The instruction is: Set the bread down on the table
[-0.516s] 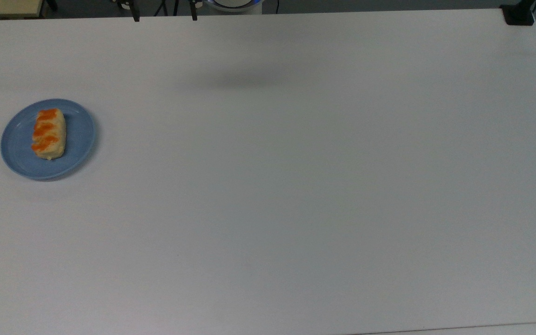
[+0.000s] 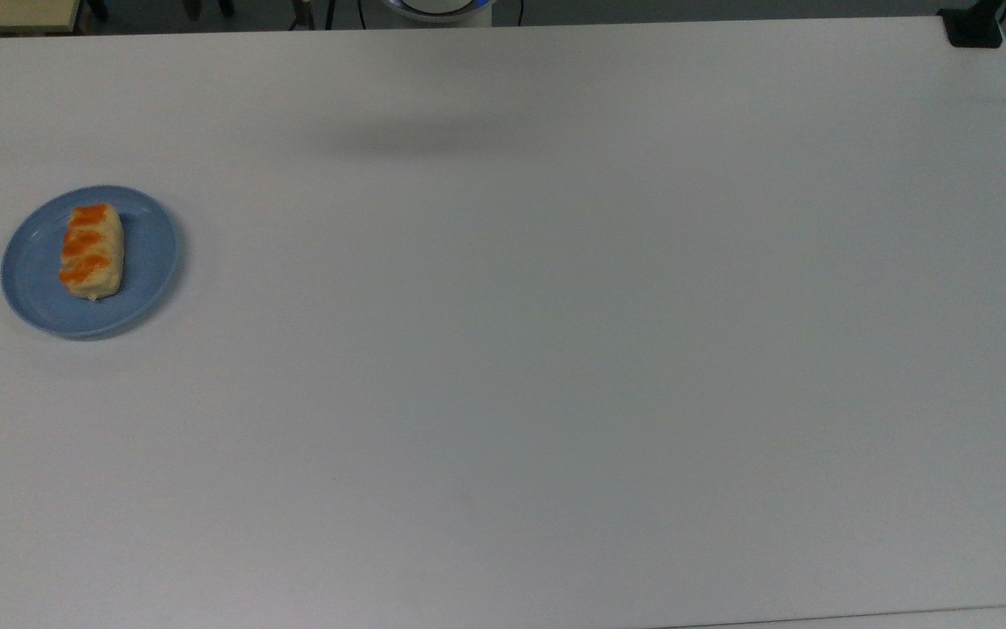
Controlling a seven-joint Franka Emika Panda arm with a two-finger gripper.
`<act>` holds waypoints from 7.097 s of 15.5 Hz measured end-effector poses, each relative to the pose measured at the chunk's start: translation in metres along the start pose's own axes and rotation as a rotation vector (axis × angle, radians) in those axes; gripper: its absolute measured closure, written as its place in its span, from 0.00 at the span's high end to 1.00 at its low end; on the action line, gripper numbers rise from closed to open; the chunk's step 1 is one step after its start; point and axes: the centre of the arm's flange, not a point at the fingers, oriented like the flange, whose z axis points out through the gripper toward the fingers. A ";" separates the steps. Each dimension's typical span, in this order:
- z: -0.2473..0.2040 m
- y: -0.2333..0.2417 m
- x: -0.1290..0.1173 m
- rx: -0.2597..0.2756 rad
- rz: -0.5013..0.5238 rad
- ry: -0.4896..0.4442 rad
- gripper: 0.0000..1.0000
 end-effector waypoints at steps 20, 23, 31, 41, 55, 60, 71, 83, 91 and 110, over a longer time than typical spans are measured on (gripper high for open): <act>0.134 0.184 0.012 -0.206 0.099 -0.128 1.00; 0.198 0.199 0.024 -0.213 0.086 -0.083 1.00; 0.287 0.212 0.048 -0.149 0.136 0.026 1.00; 0.284 0.211 0.056 -0.142 0.168 0.074 0.40; 0.247 0.301 -0.048 -0.141 0.109 -0.090 0.44; 0.292 0.296 -0.070 -0.191 0.032 -0.116 0.44; 0.296 0.319 -0.097 -0.208 0.058 -0.135 1.00; 0.089 0.263 -0.080 0.149 0.392 0.055 1.00; -0.004 0.075 -0.012 0.190 0.448 0.044 1.00; -0.011 -0.050 0.031 0.084 0.104 0.125 1.00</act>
